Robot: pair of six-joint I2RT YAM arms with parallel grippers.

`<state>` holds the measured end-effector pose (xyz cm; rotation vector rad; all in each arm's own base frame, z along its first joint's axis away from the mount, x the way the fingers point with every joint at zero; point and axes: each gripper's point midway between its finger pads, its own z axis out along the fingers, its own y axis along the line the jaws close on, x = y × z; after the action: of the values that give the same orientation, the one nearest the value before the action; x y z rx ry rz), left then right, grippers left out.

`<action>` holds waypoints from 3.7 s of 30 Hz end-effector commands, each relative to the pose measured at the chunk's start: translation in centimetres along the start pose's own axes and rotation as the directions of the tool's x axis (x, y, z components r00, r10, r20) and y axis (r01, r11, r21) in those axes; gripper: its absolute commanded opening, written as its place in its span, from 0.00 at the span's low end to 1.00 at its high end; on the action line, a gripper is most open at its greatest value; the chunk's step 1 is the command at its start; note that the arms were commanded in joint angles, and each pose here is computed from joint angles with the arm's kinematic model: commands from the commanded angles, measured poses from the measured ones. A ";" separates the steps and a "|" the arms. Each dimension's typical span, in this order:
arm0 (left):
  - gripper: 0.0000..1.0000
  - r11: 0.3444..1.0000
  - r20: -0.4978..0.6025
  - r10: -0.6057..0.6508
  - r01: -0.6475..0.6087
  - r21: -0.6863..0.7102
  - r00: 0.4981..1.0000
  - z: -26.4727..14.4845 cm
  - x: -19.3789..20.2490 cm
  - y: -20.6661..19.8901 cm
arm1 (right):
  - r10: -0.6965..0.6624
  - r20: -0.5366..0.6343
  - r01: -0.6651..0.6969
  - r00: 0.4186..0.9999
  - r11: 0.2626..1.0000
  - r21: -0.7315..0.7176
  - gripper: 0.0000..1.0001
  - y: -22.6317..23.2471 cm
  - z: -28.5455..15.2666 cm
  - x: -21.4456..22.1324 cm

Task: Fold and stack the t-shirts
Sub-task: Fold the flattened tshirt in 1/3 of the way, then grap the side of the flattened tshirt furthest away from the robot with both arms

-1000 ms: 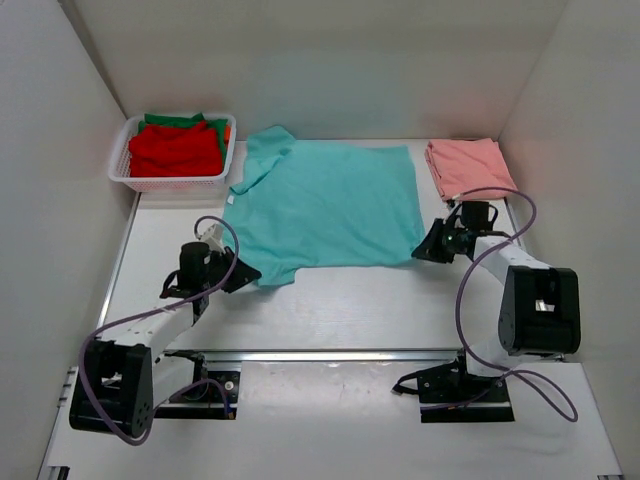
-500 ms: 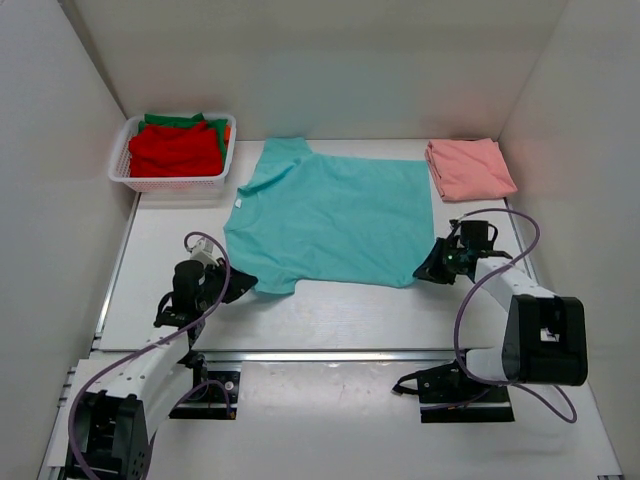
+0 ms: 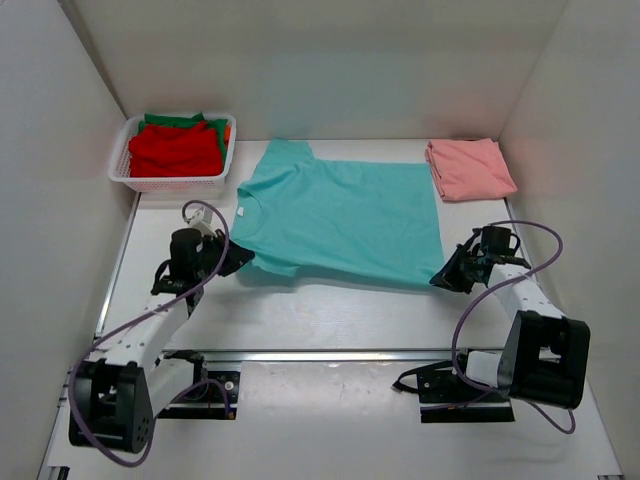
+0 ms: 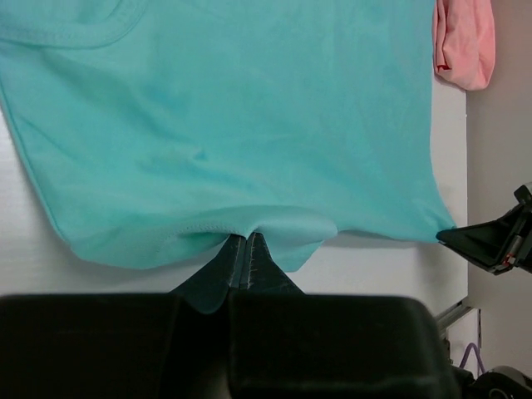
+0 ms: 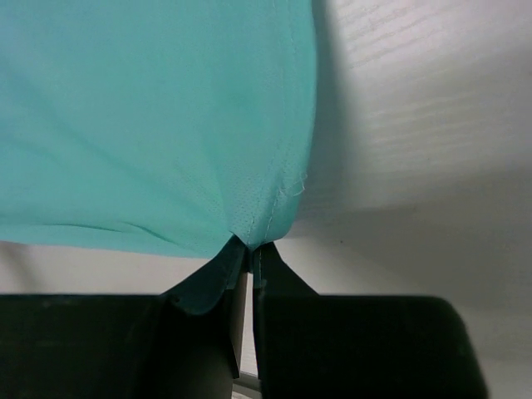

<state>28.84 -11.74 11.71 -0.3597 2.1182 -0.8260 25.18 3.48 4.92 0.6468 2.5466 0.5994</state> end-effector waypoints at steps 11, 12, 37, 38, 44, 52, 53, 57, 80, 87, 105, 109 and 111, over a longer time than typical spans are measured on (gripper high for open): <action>0.00 0.999 -0.014 0.013 -0.012 0.042 1.000 7.6 -7.6 -2.5 | -0.046 -0.021 0.046 0.999 0.998 -0.031 0.00 3.2 2.4 -7.8; 0.00 0.999 -0.017 0.006 -0.006 0.038 1.000 8.3 -8.1 -2.3 | -0.051 -0.016 0.051 0.999 0.998 -0.032 0.00 3.6 2.7 -8.8; 0.52 0.994 -0.104 -0.028 0.017 -0.110 0.994 13.0 -3.8 2.0 | -0.161 0.135 0.179 0.978 0.974 -0.138 0.42 7.2 7.7 -14.0; 0.50 0.993 -0.127 -0.030 0.015 -0.117 0.991 13.8 -3.1 2.3 | -0.162 0.117 0.178 0.980 0.974 -0.141 0.41 7.3 8.4 -13.9; 0.46 0.958 -0.259 -0.106 0.029 -0.286 0.960 14.7 -0.1 5.6 | -0.139 -0.046 0.138 0.989 0.990 -0.017 0.40 5.5 10.1 -10.3; 0.43 0.926 -0.415 -0.106 -0.062 -0.372 0.904 7.6 6.7 7.3 | -0.032 -0.234 0.060 0.972 0.992 0.112 0.40 1.6 7.0 -1.1; 0.43 0.931 -0.418 -0.091 -0.072 -0.359 0.904 6.7 7.1 6.7 | -0.018 -0.275 0.060 0.961 0.988 0.143 0.41 0.5 6.7 0.8; 0.42 0.936 -0.462 -0.079 -0.094 -0.340 0.884 2.1 11.7 6.9 | -0.014 -0.294 0.064 0.956 0.985 0.163 0.42 -0.3 4.3 4.3; 0.44 0.989 -0.113 0.045 -0.060 -0.134 0.993 2.0 -2.7 -3.4 | -0.177 0.077 0.171 0.981 0.982 0.077 0.64 6.0 -1.6 -9.5; 0.74 0.937 -0.118 0.181 -0.208 -0.280 0.976 11.9 -10.7 -1.1 | -0.181 0.085 0.170 0.980 0.977 0.127 0.70 6.4 3.2 -16.3; 0.69 0.832 -0.322 0.241 -0.366 -0.417 0.916 27.6 -13.5 4.1 | -0.183 0.015 0.177 0.983 0.965 0.193 0.75 4.6 9.2 -20.0; 0.36 0.840 -0.379 0.230 -0.380 -0.387 0.896 27.9 -11.8 4.2 | -0.178 -0.015 0.177 0.984 0.966 0.186 0.75 4.7 10.3 -19.2; 0.21 0.846 -0.406 0.208 -0.372 -0.381 0.890 27.7 -10.6 4.8 | -0.174 -0.022 0.175 0.985 0.969 0.177 0.76 4.8 10.8 -19.0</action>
<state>59.11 -14.25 2.28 -0.1510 2.5523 -0.1942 45.87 0.15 3.58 0.4995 2.6838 0.3061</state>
